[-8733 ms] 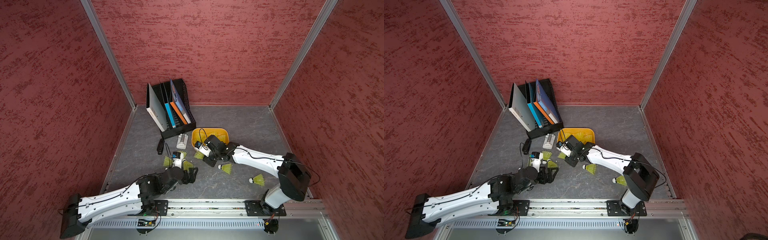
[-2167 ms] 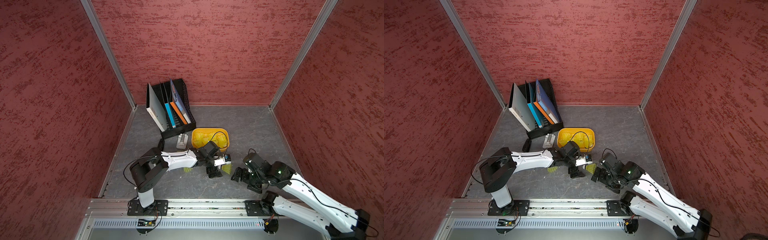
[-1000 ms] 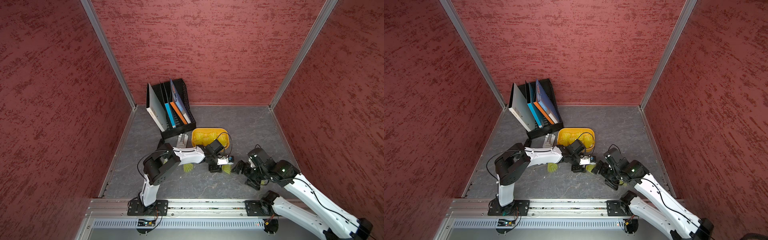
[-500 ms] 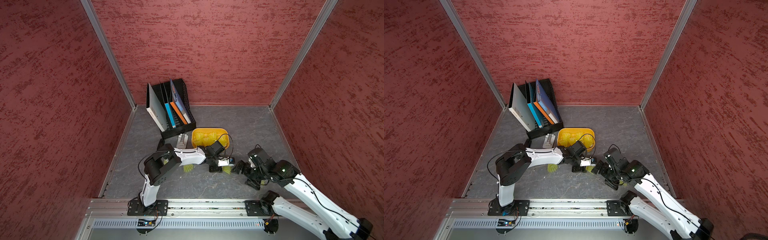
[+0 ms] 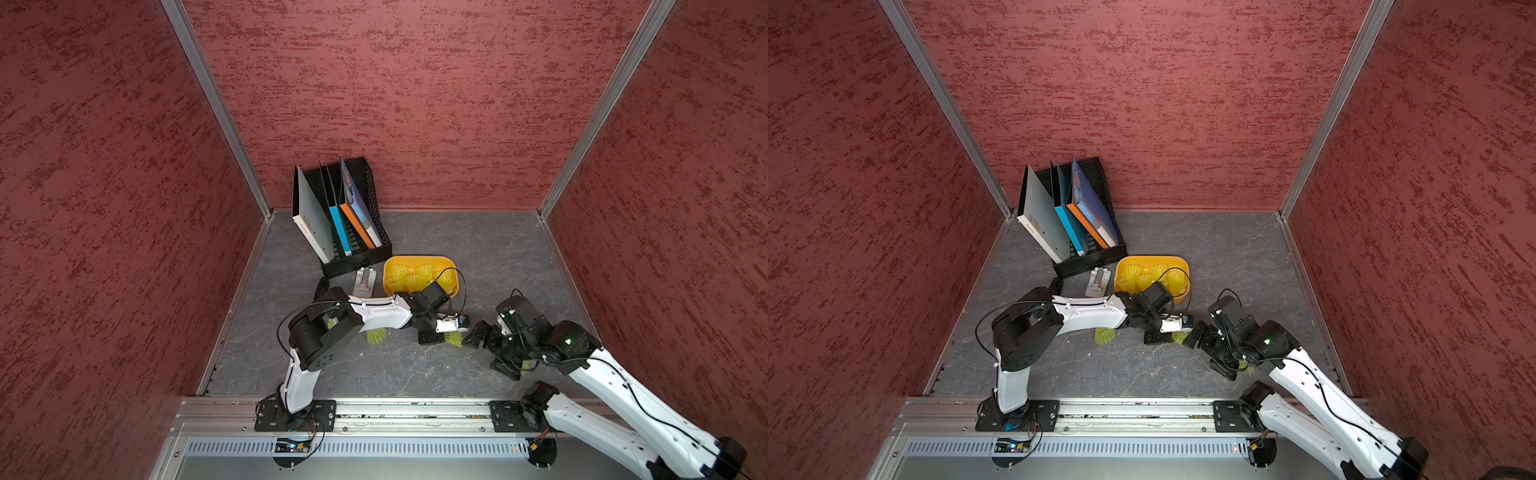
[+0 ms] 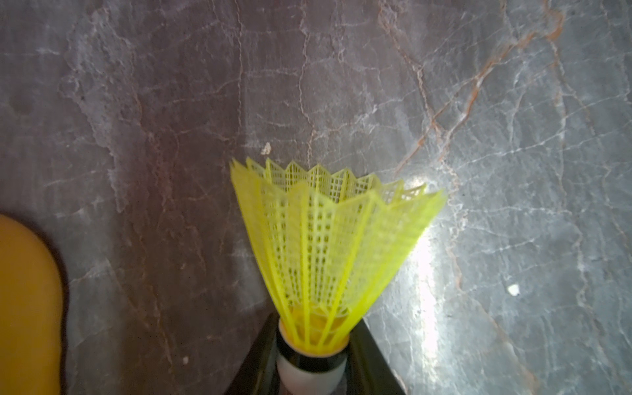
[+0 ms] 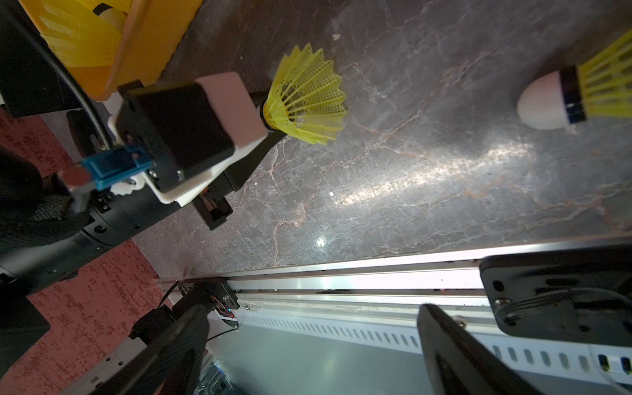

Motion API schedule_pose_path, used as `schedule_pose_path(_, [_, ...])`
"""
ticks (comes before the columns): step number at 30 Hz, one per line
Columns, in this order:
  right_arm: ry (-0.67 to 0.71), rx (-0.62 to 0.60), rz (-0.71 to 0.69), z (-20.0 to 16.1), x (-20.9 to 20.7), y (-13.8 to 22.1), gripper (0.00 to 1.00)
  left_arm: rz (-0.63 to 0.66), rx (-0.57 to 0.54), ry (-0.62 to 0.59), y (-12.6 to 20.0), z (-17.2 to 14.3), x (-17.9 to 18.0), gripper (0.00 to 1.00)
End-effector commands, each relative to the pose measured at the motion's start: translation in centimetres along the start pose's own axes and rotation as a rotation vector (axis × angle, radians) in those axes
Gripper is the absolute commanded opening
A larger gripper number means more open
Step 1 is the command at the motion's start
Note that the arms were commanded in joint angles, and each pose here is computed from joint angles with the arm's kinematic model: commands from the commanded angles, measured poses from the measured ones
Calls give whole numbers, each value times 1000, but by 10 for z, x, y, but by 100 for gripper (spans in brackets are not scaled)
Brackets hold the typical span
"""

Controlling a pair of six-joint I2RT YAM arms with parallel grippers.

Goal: Put the shuttlecocks into the storage box
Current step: Pick up the shuttlecock at the center of the board, then place the shuttlecock in the storage box.

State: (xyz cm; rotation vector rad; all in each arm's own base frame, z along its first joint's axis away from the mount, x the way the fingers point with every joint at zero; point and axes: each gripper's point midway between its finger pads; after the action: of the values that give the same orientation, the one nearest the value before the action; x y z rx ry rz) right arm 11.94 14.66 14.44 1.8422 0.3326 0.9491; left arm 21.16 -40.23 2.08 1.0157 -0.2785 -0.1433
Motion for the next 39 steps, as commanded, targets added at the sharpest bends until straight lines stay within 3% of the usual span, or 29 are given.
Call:
schedule_pose_path(1, [21,-18,29,2,7,8,98,-11,6,3,0,1,-7,24])
schedule_pose_path(7, [99,-70,62,7,27,22,98,23,-25,46,14,14,1,21])
schedule_pose_path(15, [289,-239,242,19,84,80,98,104,-145,164,66,49,13,22])
schedule_pose_path(22, [399,-330,359,22,123,112,98,205,-262,436,122,47,51,24])
schedule_pose_path(32, [458,-271,339,36,182,67,98,359,-374,921,188,-13,103,25])
schedule_pose_path(39, [465,-243,314,54,206,26,98,412,-383,1239,192,-55,114,24])
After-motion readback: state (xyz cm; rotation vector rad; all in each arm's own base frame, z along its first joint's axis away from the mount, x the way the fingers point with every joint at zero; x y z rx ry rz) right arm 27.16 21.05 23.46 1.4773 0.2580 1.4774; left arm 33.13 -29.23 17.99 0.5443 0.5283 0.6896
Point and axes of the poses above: each gripper's point midway between its finger pads, its own y axis back along the fingers, its own x axis along the line the jaws close on, z = x × y, and after that the axes turned 14 degrees about -y, right-handed
